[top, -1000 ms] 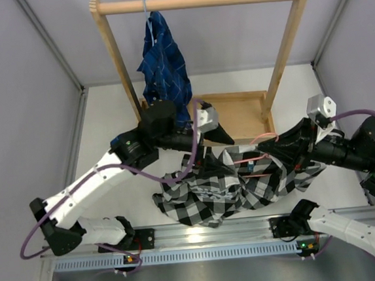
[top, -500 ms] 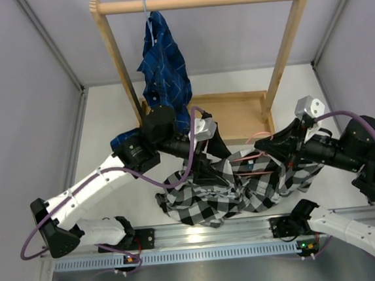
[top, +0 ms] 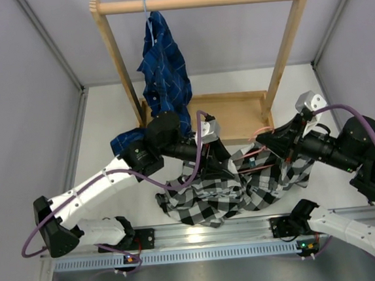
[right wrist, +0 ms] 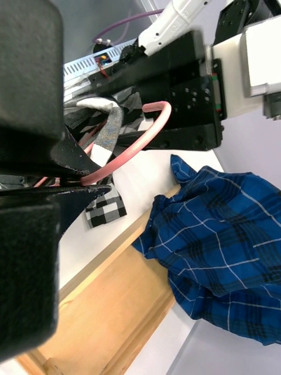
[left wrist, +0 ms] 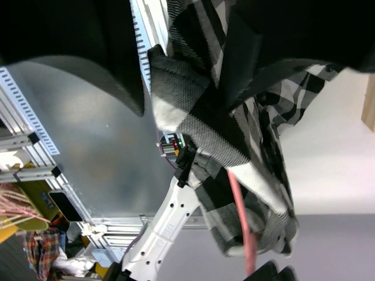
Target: Place the shirt on the hanger
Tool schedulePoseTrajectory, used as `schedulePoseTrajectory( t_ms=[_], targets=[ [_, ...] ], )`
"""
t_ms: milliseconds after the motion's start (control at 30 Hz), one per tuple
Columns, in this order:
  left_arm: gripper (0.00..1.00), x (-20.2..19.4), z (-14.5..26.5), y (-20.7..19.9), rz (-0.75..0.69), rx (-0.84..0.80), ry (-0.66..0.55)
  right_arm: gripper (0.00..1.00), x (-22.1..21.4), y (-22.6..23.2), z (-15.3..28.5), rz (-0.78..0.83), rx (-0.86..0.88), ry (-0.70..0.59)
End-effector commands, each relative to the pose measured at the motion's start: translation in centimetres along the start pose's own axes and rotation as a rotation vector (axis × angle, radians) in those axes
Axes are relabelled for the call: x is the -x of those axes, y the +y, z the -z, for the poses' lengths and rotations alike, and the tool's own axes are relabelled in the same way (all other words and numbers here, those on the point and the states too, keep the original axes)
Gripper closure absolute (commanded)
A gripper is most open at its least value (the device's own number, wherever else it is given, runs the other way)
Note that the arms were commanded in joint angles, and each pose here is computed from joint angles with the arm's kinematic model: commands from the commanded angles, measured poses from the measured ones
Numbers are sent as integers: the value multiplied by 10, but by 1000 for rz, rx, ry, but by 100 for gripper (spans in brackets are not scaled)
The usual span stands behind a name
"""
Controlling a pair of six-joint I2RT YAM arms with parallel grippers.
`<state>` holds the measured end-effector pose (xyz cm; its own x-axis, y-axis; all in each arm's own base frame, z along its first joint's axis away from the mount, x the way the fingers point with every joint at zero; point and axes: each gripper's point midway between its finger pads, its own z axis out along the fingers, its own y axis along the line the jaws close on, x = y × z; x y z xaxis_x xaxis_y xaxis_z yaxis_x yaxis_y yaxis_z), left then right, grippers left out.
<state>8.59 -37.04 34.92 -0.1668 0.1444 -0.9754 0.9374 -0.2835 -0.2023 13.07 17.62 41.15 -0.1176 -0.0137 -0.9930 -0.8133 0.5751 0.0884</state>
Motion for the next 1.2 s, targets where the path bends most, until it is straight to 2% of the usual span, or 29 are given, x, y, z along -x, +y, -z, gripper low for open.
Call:
schedulePoseTrajectory(
  t_ms=[0, 67, 167, 200, 400, 467, 500, 533, 567, 633, 667, 733, 900, 1033, 1167],
  targets=[
    [51, 7, 2, 9, -93, 65, -39, 100, 32, 4, 2, 14, 9, -121],
    [62, 2, 2, 14, -90, 89, -32, 100, 32, 6, 3, 11, 21, -124],
    [86, 3, 1, 23, -91, 124, -33, 100, 31, 13, 2, 10, 59, -123],
    [100, 3, 1, 25, -89, 135, -32, 100, 30, 14, 2, 9, 69, -122],
    [100, 3, 4, 12, -144, 71, -9, 100, 21, 20, 8, 34, 102, -114],
    [100, 4, 7, 3, -157, 39, -3, 81, 13, 23, 15, 50, 116, -95],
    [100, 5, 9, -4, -164, 10, 2, 67, 12, 24, 18, 55, 120, -89],
    [100, 5, 9, -8, -167, -7, 4, 42, 4, 24, 24, 65, 120, -58],
    [100, 6, 10, -11, -168, -20, 4, 37, 1, 24, 28, 74, 120, -40],
    [100, 9, 14, -19, -176, -31, -1, 37, 1, 25, 46, 135, 118, -22],
    [100, 9, 15, -20, -176, -34, -1, 38, -16, 26, 56, 131, 124, 56],
    [100, 12, 19, -27, -188, -41, -9, 41, -21, 33, 76, 167, 154, 89],
    [100, 23, 23, -39, -193, -71, -29, 40, -55, 50, 103, 161, 264, 178],
    [100, 35, 22, -34, -173, -34, -44, 39, -83, 71, 94, 121, 427, 259],
    [100, 39, 21, -37, -168, -51, -46, 44, -93, 63, 77, 106, 388, 294]
  ],
)
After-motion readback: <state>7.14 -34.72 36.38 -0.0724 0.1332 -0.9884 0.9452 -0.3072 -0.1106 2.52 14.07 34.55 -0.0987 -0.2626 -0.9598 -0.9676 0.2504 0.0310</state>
